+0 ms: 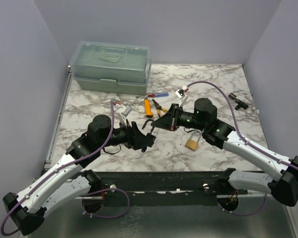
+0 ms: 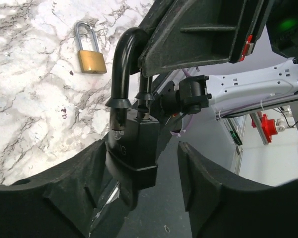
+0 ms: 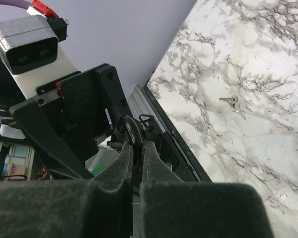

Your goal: Unlock with the key

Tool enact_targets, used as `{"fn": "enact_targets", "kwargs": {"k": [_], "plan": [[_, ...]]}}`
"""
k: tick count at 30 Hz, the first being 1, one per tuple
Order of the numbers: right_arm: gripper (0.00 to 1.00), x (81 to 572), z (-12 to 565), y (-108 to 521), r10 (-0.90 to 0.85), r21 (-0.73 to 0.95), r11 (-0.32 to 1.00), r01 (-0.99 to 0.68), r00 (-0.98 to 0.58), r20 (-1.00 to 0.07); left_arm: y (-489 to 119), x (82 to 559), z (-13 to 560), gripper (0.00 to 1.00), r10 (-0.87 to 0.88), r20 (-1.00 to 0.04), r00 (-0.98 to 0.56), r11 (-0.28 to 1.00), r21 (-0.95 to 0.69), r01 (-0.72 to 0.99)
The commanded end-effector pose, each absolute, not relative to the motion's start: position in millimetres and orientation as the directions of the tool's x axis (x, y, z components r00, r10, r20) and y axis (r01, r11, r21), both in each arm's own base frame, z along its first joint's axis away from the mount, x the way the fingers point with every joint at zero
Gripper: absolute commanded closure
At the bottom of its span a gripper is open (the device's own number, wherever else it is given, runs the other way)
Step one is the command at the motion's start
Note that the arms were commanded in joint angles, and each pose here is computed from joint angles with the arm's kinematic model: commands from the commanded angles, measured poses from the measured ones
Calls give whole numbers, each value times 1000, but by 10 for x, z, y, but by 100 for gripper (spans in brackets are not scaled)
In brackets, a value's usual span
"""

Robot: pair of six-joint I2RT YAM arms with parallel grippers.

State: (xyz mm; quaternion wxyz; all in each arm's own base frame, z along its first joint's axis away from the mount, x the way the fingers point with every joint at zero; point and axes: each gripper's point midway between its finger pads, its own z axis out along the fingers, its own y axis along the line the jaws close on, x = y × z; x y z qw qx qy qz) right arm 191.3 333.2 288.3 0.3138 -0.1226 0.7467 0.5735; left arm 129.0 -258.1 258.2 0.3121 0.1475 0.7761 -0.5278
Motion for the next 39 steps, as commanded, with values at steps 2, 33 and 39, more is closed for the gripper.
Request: {"fn": "enact_targets", "kwargs": {"k": [2,33,39], "plan": [[100,1838,3125,3314,213,766,246,-594,-738,-640,-2537,1275,2547,29,-103,-654,-750,408,-715,567],[100,2048,1740,2713,415,793,598,-119,-800,-433,-1313,1671,2870,1,-210,-884,-418,844,-380,378],[100,2193,1498,2742,445,771,635,-44,-795,-412,-1213,1719,2745,1,-227,-901,-369,864,-361,351]]}}
